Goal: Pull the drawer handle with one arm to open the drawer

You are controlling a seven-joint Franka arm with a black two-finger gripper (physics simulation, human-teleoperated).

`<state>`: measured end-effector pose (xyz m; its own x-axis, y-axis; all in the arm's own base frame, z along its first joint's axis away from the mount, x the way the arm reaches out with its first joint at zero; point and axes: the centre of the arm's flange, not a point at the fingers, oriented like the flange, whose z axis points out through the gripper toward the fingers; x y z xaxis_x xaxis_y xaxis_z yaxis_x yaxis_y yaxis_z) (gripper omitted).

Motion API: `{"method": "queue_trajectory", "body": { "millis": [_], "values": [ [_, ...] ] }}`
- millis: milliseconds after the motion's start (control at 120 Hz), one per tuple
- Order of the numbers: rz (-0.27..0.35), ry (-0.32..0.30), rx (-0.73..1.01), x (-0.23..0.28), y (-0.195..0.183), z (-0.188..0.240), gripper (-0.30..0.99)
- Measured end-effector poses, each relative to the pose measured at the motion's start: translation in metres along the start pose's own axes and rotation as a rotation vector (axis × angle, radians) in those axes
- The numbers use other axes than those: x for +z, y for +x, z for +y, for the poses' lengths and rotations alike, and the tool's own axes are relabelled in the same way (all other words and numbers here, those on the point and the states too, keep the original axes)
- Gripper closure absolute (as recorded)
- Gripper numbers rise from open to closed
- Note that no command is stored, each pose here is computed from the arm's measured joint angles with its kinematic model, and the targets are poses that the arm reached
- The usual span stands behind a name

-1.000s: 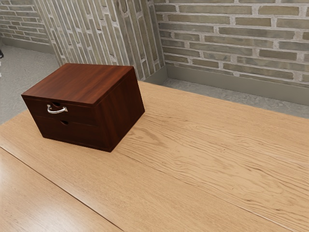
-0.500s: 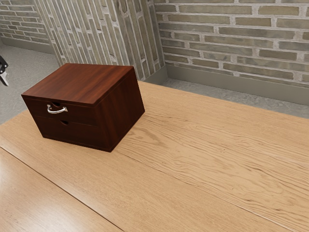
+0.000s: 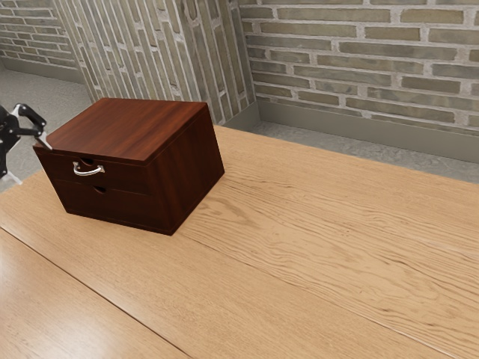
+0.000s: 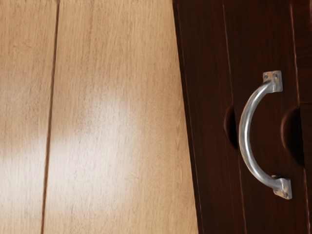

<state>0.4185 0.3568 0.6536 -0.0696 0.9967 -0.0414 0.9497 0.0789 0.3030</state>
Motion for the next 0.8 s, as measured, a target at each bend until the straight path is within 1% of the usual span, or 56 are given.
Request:
{"method": "queue_trajectory", "body": {
  "millis": [83,133,267,367,483,550,617,800],
  "values": [
    [0.017,-0.019,-0.026,0.004,0.019,-0.006,0.04],
    [0.016,-0.027,-0.051,0.022,0.033,-0.015,0.04],
    [0.039,-0.100,-0.070,0.037,0.050,-0.023,0.07],
    [0.036,-0.150,-0.064,0.049,0.048,-0.021,0.08],
    [0.013,-0.201,-0.044,0.059,0.032,-0.015,0.09],
    [0.008,-0.221,-0.029,0.065,0.022,-0.010,0.13],
    [0.016,-0.239,-0.023,0.068,0.020,-0.008,0.17],
    [0.059,-0.263,-0.037,0.082,0.033,-0.006,0.23]
  ]
}}
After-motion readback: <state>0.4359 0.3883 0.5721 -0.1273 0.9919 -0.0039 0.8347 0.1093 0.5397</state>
